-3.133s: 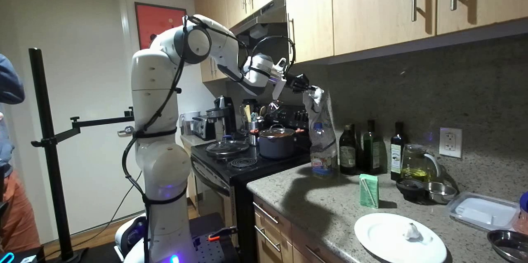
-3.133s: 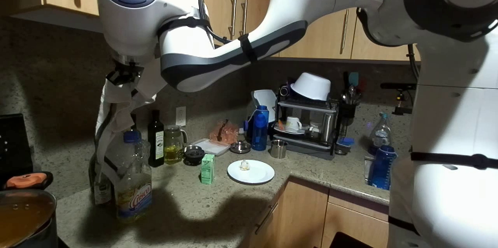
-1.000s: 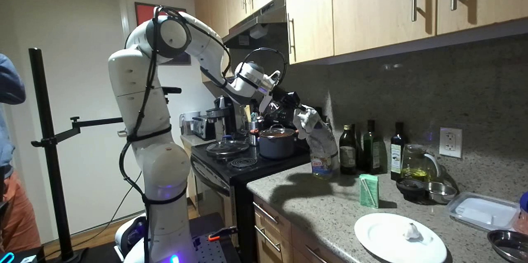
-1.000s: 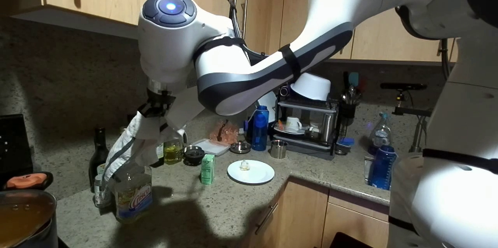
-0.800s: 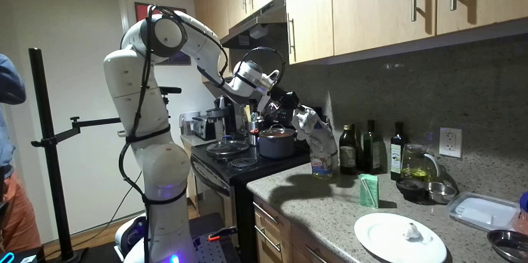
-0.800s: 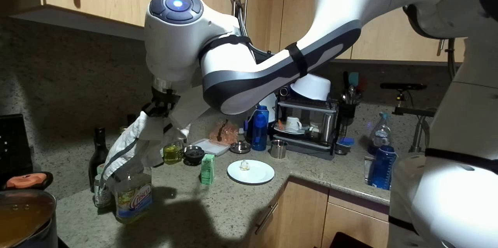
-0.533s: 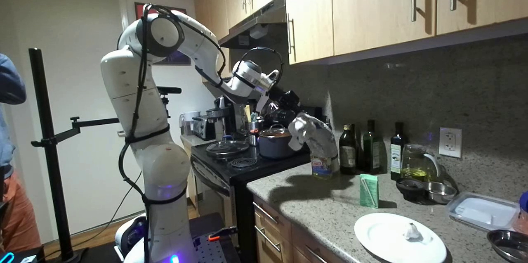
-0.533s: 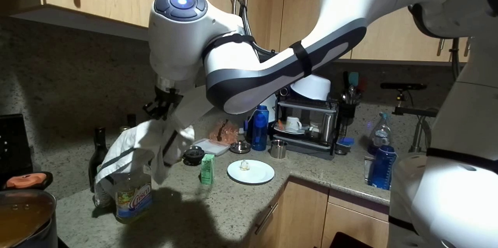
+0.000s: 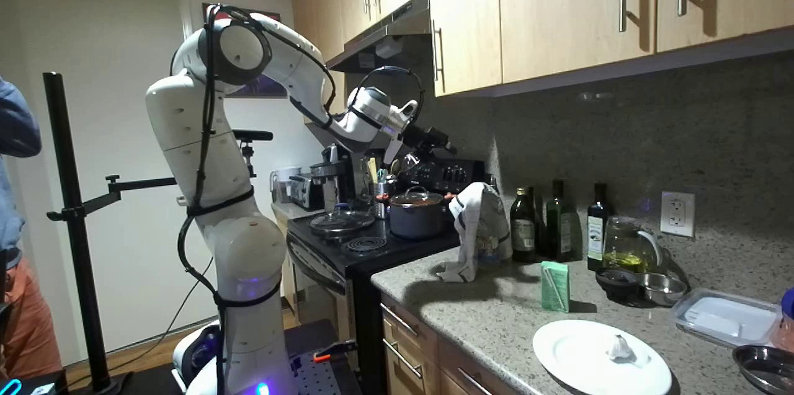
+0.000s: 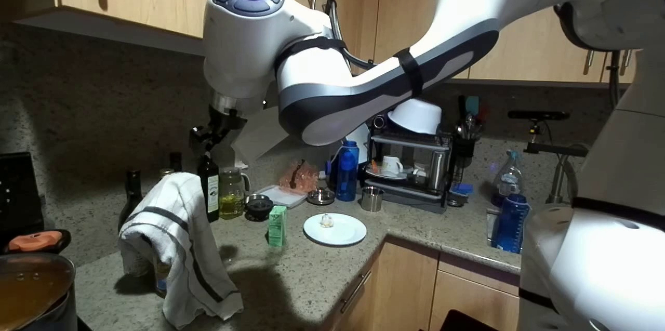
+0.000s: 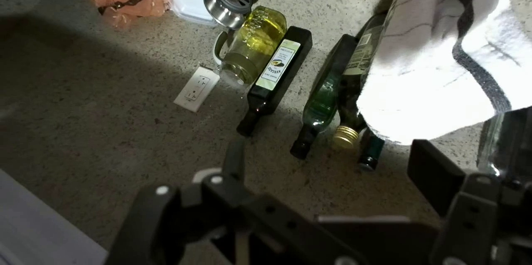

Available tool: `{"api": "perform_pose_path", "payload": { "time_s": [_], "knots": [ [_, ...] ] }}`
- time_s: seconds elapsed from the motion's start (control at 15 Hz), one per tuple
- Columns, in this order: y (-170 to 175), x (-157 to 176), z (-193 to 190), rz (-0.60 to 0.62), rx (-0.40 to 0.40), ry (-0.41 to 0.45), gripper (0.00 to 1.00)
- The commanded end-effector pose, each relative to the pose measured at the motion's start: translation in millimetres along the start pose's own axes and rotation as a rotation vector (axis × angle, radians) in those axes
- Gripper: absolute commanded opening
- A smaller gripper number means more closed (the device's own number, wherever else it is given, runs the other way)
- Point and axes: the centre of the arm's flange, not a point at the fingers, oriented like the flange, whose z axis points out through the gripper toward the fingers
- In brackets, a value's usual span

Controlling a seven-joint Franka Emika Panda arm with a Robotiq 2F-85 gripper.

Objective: Place the white towel over the bottle on the left side of the counter

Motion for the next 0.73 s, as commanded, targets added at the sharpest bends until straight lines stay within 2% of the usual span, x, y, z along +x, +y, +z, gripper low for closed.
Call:
{"api": "perform_pose_path", "payload": {
  "time_s": [0.0,0.27,0.47,0.53,0.67],
  "knots": [
    [12.2,2.4,-32.5,0.011,0.003,0.002,1.0],
    [7.8,9.9,-68.0,-0.015,0.075,-0.022,1.0],
    [-7.3,7.3,-88.0,-0.093,0.179,-0.064,1.0],
    [-7.4,7.1,-71.8,-0.049,0.153,-0.04,1.0],
    [-14.0,5.7,-81.0,-0.076,0.184,-0.046,1.0]
  ]
}}
